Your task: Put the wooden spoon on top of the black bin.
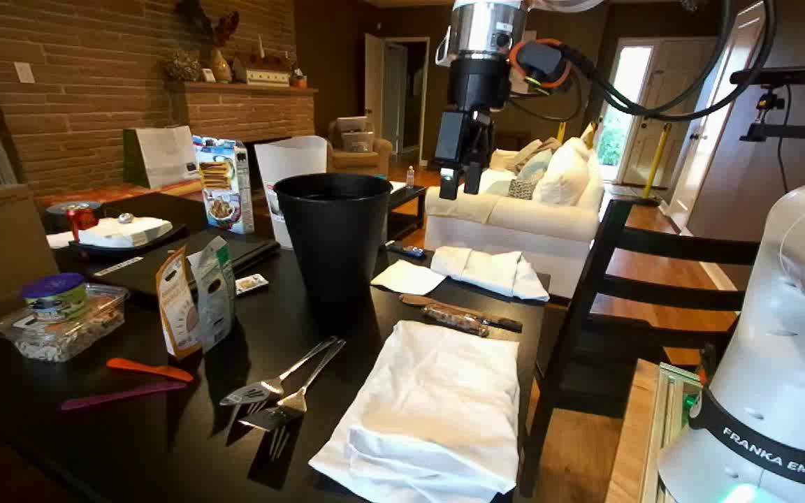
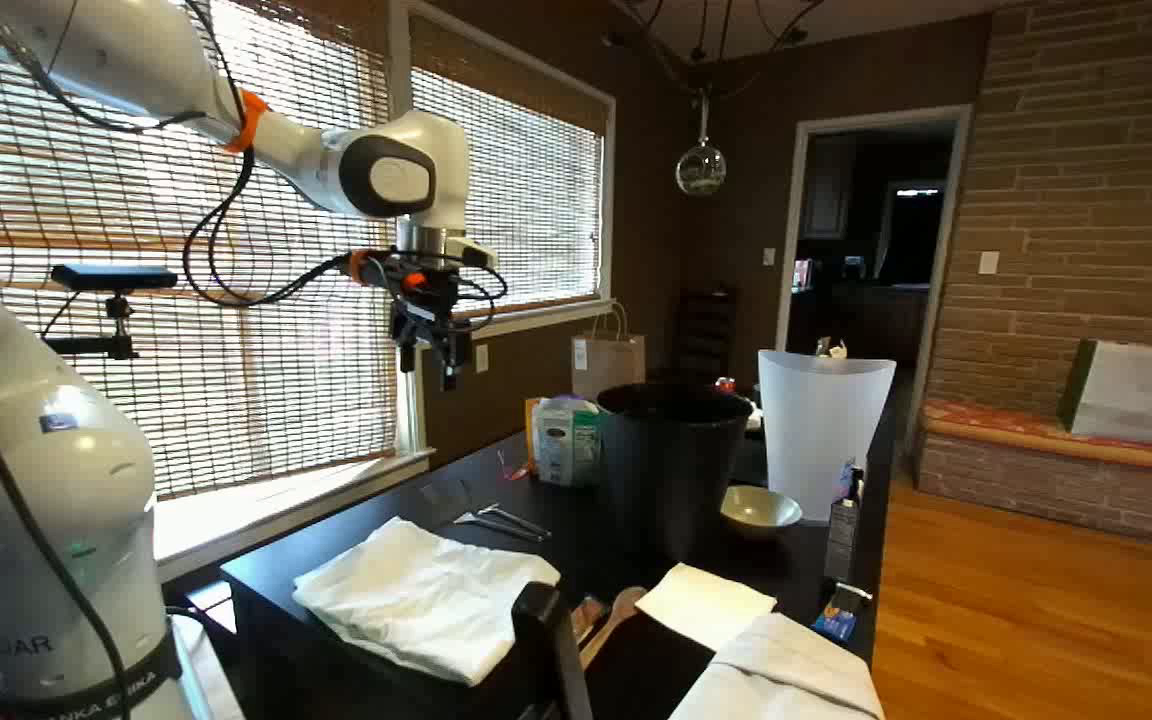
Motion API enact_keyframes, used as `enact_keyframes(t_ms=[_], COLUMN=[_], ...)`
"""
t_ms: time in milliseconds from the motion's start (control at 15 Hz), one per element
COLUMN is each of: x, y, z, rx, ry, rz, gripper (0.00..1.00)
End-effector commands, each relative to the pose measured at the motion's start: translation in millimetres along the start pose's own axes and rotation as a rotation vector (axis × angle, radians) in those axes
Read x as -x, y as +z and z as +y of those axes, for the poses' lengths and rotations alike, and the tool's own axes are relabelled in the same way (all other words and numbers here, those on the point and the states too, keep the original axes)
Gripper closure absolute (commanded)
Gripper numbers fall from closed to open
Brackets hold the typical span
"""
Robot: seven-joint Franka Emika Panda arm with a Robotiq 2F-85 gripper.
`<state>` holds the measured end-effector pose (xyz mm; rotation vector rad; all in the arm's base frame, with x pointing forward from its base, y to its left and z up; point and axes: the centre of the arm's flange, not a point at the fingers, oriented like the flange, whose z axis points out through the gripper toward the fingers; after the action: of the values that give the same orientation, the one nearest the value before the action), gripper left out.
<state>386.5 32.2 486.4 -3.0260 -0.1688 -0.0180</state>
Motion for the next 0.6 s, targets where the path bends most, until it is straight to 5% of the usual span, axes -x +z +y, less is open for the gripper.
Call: enact_keyframes(t_ms=[0,533], x=[0,-8], y=[0,36], z=[0,18], rx=[0.0,-0.001], ry=[0.0,-0.102], rz=[0.0,-0.061], gripper=[0.0,0.0])
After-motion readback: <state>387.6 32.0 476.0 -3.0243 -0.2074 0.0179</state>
